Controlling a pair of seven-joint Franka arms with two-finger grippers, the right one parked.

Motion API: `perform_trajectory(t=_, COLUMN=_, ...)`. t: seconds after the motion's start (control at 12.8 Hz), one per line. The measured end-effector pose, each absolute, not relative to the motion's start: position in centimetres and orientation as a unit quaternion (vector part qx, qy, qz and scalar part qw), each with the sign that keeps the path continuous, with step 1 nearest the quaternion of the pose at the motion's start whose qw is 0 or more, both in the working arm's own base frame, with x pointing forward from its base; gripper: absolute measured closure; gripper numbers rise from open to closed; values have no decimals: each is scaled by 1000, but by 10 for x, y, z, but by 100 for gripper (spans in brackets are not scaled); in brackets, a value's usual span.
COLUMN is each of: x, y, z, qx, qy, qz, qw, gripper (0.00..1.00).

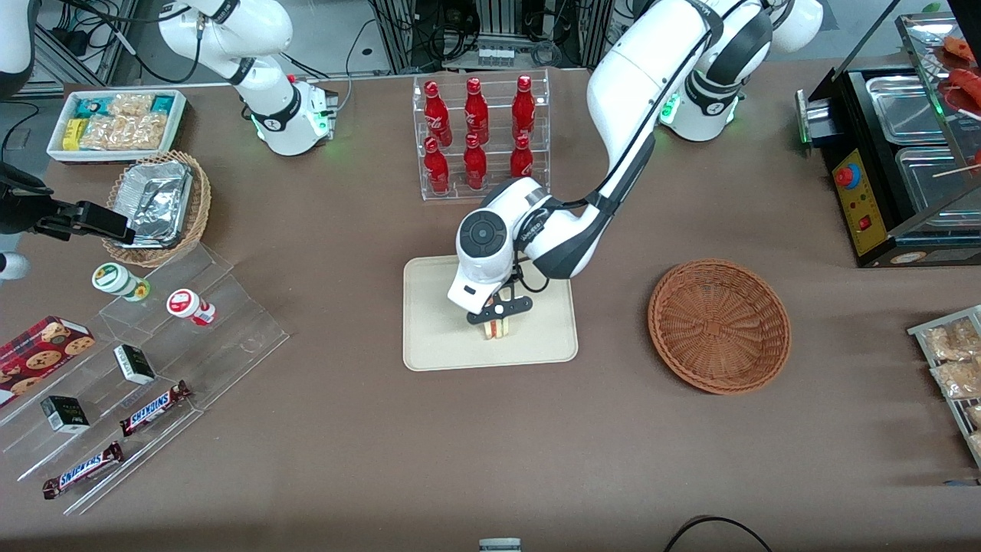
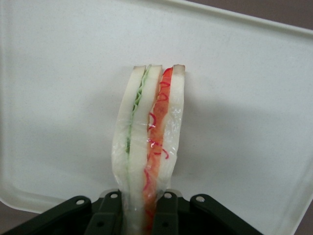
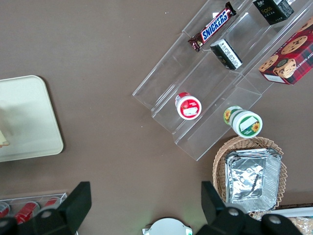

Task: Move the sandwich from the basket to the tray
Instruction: 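Lower the sandwich onto the tray and open the left gripper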

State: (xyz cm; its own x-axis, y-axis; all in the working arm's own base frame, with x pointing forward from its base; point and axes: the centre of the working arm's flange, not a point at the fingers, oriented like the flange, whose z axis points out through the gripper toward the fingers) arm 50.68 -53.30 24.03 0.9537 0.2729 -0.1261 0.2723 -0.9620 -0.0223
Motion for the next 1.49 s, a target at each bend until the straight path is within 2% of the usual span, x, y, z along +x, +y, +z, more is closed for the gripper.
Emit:
perform_trajectory(t=0.16, x=509, y=-533, z=234, qx=-988, qy=-145, qz=55, qw=12, gripper=82)
perform_trajectory(t=0.23, x=510, y=-533, z=230, qx=-988, qy=-147, qz=53, qw=15, gripper=75)
perform_trajectory(t=0.55, x=513, y=-536, z=234, qx=-988, qy=-149, qz=47, qw=10, gripper=32)
perform_trajectory(t=0.78, x=520, y=-539, z=260, qx=-988, qy=-151, qz=41, qw=4, gripper=0)
perform_trajectory(t=1.17, x=524, y=-537, z=338, qx=-992, qy=-124, qz=30, qw=-2, gripper=0)
perform_trajectory(t=1.49, x=540, y=-500, z=377, qx=-994, qy=-105, qz=37, qw=20, gripper=0)
